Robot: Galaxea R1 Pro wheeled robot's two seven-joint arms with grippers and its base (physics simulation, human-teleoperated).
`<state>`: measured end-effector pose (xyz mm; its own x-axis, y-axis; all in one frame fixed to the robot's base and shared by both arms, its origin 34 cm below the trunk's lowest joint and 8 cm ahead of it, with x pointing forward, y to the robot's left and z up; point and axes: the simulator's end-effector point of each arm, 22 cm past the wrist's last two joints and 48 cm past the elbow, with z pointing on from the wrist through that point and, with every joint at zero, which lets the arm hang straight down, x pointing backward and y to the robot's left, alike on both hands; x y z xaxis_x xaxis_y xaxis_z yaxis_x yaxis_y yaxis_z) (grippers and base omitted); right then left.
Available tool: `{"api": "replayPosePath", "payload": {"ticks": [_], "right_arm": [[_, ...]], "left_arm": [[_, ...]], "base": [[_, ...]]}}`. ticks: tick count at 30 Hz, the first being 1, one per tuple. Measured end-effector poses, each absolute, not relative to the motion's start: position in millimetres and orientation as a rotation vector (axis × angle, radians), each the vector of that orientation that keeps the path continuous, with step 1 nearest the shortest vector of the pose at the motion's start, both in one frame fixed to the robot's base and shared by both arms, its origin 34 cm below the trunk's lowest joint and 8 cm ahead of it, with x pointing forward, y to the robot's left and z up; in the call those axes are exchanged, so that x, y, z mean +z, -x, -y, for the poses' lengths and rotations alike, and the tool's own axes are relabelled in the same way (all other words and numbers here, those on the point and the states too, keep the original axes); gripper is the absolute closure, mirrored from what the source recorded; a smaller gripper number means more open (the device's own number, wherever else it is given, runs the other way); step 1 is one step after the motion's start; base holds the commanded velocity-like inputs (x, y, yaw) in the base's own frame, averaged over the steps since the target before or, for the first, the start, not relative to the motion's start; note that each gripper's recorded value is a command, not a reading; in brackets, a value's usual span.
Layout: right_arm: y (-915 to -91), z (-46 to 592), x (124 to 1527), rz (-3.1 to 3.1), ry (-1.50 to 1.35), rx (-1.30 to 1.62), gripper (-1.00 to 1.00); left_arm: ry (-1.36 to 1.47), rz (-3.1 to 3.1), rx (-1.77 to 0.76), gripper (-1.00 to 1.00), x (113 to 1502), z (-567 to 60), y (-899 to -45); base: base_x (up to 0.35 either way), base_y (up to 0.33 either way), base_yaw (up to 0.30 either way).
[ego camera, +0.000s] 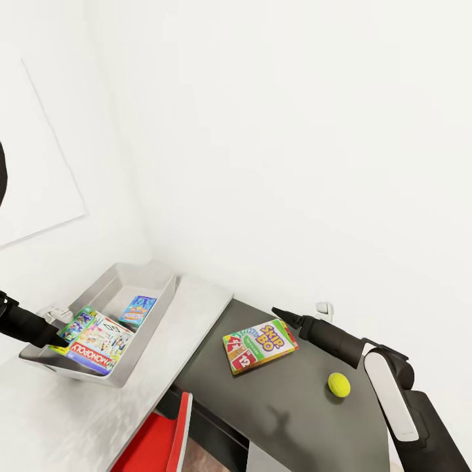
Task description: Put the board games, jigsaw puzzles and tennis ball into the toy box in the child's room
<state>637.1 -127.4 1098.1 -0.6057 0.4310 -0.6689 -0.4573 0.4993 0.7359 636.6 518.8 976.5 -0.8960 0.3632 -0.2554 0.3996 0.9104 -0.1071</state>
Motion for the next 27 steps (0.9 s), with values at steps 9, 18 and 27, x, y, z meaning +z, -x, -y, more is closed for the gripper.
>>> {"api": "replayPosePath", "payload": {"ticks": [9,18,27], "right_arm": [[-637.1,127.4,1098.1,-1.843,0.022,1.24,-1.0],[-637.1,127.4,1098.1,-1.843,0.022,1.24,-1.0],[-636.9,127.4,1098.9,-1.841,0.022,1.242,-1.0]], "left_arm": [[-0.576,-2.842,-0.233,-1.0,976.6,-518.4,-636.6],[-0.575,-2.841,-0.235,-1.0,976.9,-518.1,-636.8],[-0.571,-2.834,-0.246,-1.0,979.2,-517.4,-637.3]], "base": [[0.0,0.0,0.0],[0.0,0.0,0.0],[0.0,0.0,0.0]]}}
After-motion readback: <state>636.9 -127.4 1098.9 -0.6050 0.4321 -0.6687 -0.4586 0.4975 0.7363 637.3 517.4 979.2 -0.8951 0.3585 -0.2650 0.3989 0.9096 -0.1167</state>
